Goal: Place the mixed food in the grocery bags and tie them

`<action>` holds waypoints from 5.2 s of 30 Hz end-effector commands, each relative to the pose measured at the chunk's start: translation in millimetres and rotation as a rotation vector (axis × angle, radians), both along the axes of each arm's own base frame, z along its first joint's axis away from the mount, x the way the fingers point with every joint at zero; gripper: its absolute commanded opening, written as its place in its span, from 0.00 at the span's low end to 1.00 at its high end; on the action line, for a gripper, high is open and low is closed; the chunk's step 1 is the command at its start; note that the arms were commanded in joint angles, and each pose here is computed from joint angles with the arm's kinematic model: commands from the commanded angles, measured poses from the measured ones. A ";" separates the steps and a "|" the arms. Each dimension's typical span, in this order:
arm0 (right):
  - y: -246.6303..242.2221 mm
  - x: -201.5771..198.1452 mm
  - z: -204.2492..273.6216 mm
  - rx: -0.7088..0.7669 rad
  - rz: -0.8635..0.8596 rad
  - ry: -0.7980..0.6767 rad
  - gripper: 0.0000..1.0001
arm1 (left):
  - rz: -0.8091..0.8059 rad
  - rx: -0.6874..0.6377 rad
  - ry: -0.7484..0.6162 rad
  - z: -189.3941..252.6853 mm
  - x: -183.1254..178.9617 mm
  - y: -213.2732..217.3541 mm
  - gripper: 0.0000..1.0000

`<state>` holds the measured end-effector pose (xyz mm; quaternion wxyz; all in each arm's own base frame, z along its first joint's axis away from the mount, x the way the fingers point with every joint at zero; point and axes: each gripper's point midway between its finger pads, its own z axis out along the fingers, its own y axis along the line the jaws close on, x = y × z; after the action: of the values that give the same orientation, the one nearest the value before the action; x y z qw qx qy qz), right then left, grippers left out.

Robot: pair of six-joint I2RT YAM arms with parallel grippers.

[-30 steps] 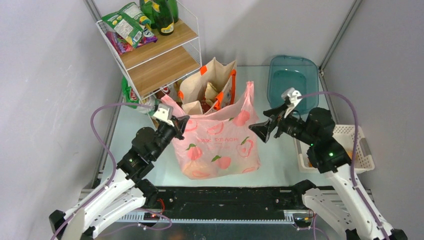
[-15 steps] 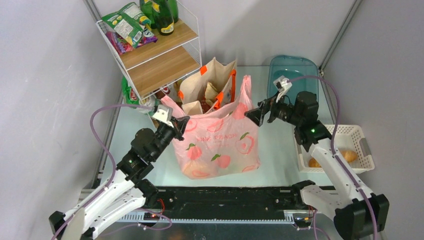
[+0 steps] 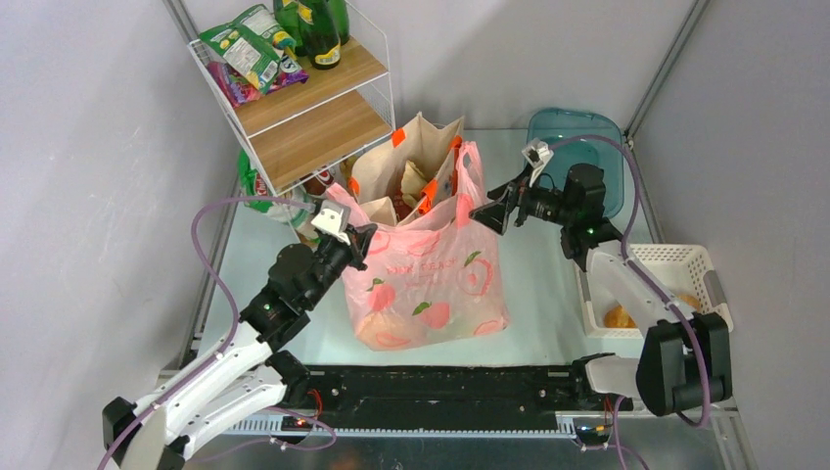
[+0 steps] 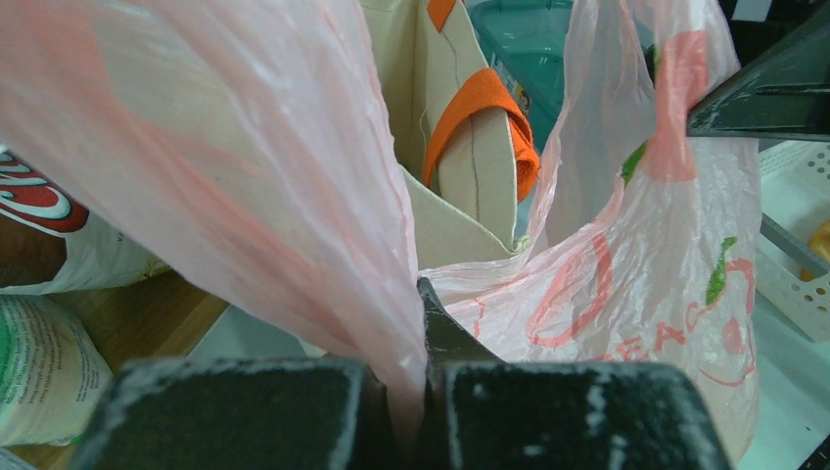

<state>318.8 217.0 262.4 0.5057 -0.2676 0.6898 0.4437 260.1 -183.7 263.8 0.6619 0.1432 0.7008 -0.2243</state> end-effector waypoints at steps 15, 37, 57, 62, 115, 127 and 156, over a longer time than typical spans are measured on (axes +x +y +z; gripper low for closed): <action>32.2 3.4 18.4 0.050 0.161 -0.117 0.70 | 0.020 -0.031 -0.094 23.4 4.6 6.3 0.00; -2.4 -113.4 53.2 0.050 0.119 0.128 0.00 | -0.344 0.313 -0.104 48.1 -50.1 -56.4 0.00; 25.0 -136.0 50.5 0.016 0.196 0.090 0.00 | -0.650 1.089 -0.085 4.1 -68.4 -99.1 0.00; 32.4 -130.2 47.2 0.017 0.202 0.107 0.00 | -0.654 1.137 -0.105 9.1 -69.2 -102.6 0.00; 38.0 -131.8 47.5 -0.012 0.206 0.111 0.00 | -0.570 0.652 0.046 49.6 -93.5 -62.2 0.99; 39.2 -132.4 49.5 -0.004 0.212 0.110 0.00 | -0.463 0.364 -0.027 53.1 -99.8 -25.3 1.00; 37.9 -132.5 50.2 -0.005 0.182 0.116 0.00 | -0.689 0.392 -0.068 53.2 -110.5 -58.3 0.00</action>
<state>186.3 254.2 288.4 0.3936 -0.3010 0.7100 0.5004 156.9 -232.0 294.7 0.5246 0.4660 0.6589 -0.2710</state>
